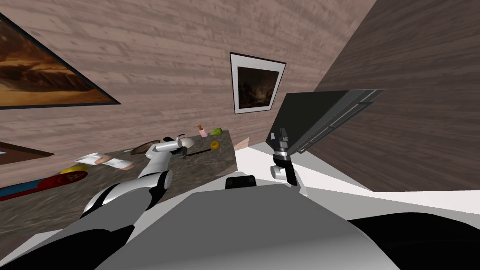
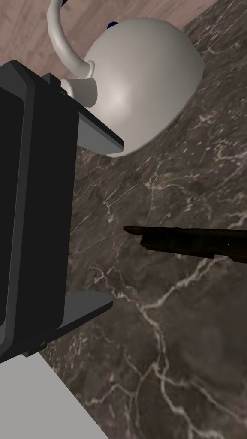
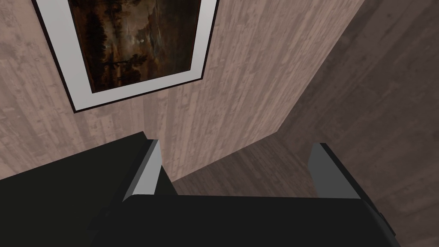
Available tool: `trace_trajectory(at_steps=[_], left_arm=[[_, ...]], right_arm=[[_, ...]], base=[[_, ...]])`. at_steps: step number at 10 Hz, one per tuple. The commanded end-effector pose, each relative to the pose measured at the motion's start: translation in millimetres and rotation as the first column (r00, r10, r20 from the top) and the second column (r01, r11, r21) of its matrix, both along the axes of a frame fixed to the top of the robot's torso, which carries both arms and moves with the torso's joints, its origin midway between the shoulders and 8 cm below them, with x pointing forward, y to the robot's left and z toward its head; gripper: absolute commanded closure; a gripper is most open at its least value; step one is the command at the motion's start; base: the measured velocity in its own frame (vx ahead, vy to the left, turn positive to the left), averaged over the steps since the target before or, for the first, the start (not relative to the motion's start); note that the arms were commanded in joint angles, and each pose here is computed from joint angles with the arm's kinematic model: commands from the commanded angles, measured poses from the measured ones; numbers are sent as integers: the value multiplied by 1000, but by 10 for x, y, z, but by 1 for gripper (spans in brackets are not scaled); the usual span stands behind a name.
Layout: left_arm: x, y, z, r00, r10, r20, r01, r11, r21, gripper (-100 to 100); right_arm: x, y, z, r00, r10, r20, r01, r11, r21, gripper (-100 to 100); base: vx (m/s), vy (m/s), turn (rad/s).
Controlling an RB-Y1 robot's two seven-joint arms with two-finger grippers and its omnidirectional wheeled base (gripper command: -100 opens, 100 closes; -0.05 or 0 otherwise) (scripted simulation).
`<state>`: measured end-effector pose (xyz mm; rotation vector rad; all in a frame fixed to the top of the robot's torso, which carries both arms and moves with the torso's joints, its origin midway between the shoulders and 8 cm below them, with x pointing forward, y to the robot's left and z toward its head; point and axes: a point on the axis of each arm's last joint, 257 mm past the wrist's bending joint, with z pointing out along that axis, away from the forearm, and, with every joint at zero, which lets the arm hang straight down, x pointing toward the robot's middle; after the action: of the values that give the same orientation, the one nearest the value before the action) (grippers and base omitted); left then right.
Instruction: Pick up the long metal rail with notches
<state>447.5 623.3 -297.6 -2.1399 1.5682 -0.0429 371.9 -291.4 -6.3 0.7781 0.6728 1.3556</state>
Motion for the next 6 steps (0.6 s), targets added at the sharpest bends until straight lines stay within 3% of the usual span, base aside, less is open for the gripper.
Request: trace_trajectory(at_steps=[1, 6], left_arm=[[-72, -103, -83, 998, 8, -54, -11, 999, -45, -100], [-205, -309, -201, 988, 13, -153, -31, 992, -122, -100]], right_arm=[[0, 0, 0, 1000, 0, 0, 0, 1000, 0, 0], [0, 0, 0, 1000, 0, 0, 0, 1000, 0, 0]], base=[[38, 17, -34], [37, 22, -23]])
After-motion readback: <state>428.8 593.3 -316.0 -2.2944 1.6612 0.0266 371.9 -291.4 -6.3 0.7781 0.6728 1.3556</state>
